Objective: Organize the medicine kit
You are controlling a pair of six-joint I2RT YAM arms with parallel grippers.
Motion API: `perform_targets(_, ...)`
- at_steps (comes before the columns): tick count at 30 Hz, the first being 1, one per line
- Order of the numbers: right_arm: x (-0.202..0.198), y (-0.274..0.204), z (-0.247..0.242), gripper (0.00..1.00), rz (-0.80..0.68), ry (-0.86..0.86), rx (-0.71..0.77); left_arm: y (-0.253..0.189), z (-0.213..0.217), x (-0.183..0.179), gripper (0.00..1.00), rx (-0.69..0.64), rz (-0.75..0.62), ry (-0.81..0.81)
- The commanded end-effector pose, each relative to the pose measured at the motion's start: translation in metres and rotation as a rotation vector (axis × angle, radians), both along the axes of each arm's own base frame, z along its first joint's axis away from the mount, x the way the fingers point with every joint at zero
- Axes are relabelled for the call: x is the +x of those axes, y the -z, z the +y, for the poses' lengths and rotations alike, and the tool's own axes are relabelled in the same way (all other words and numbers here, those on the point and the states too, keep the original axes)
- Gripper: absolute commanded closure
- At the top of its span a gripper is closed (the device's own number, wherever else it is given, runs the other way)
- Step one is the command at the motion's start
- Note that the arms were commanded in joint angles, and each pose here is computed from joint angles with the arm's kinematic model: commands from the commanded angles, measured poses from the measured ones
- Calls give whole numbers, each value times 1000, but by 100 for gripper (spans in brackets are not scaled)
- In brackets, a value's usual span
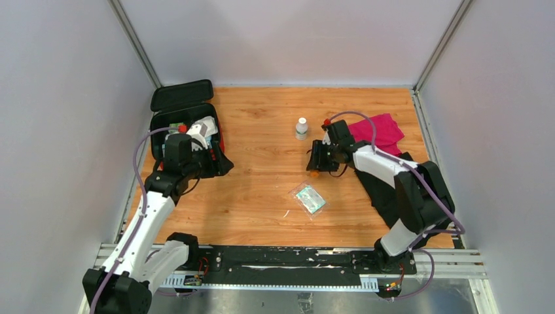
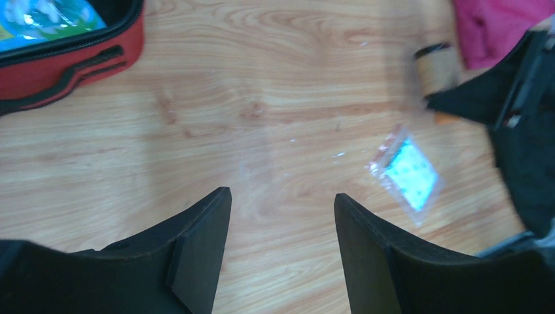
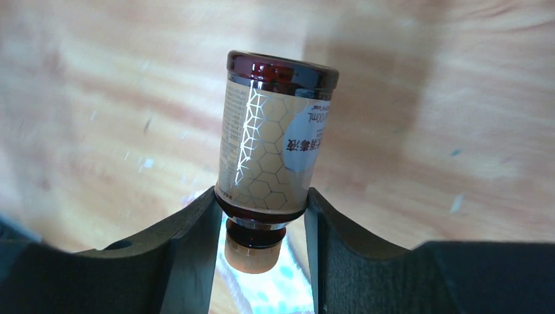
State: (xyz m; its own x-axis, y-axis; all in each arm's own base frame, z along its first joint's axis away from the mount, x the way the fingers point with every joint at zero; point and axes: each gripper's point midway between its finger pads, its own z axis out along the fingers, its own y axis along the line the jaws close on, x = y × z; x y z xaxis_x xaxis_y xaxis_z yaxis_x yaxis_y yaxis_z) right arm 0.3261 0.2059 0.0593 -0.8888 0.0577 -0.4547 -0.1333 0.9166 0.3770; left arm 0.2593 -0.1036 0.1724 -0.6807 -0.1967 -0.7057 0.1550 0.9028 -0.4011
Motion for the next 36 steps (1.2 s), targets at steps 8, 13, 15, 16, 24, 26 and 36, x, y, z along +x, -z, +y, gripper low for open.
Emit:
perform_targets(8,-79,-96,105,100,-242,-504,423,-51,-51,2,20,-507,-74,-32)
perform_targets(13,-87,-130,147,100,-300,-533,536,-62,-60,2,11,-576,-70,-46)
perform_targets(15,-88,-140,162,100,-313,-551,582,-66,-65,1,7,-599,-69,-41)
perform_targets(16,-89,-145,169,100,-308,-554,609,-66,-67,1,7,-603,-67,-39)
perform_targets(24,-110,-182,210,100,-343,-664,758,-52,-74,3,13,-611,-15,-53)
perform_targets(26,-116,-189,214,100,-351,-684,787,-50,-75,3,17,-611,-11,-57)
perform_targets(36,-128,-196,222,100,-354,-718,814,-49,-76,4,48,-622,-6,-54)
